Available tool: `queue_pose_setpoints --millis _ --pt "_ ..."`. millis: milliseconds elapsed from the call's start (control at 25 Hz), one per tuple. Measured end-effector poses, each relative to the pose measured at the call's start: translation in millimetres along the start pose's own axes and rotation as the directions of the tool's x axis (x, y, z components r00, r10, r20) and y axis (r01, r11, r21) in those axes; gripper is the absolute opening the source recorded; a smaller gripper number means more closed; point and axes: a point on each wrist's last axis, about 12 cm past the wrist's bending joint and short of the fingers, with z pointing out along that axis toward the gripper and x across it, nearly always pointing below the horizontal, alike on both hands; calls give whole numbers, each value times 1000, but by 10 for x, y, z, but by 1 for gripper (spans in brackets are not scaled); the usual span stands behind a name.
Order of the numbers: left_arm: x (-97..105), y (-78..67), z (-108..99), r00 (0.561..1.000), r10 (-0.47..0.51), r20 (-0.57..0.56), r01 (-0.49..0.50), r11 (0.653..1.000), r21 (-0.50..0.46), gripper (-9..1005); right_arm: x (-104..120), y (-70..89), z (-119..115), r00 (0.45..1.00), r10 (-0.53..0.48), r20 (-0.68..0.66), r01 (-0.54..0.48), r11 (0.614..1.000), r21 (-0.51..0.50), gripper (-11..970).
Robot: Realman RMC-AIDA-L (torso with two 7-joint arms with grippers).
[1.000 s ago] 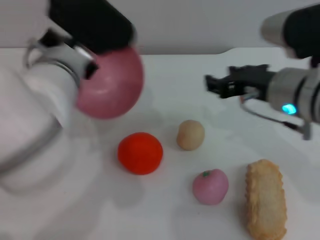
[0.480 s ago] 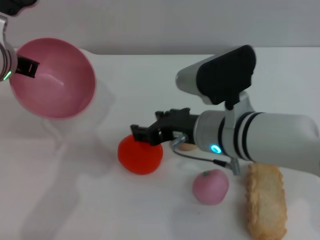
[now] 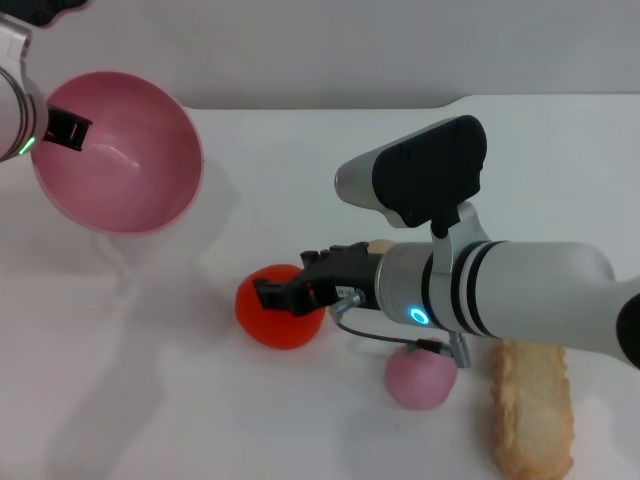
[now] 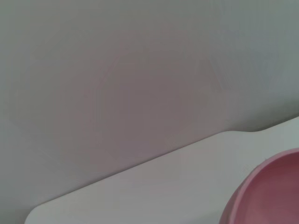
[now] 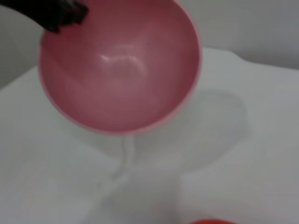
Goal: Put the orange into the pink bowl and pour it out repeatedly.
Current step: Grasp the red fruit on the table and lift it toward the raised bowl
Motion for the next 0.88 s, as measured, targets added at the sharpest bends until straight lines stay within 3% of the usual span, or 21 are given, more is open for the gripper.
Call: queue_pose_setpoints --millis 440,800,880 --pt "2 -10 -4 1000 8 0 -8 1000 2 43 90 -110 232 994 54 -98 -55 998 -10 690" --pt "-8 -19 -12 1000 17 3 -17 1000 4 43 88 -71 184 994 24 -103 -29 998 -48 676" --pt "-18 -26 -15 1000 19 7 -19 1000 8 43 76 -51 169 995 13 -95 -18 998 -55 583"
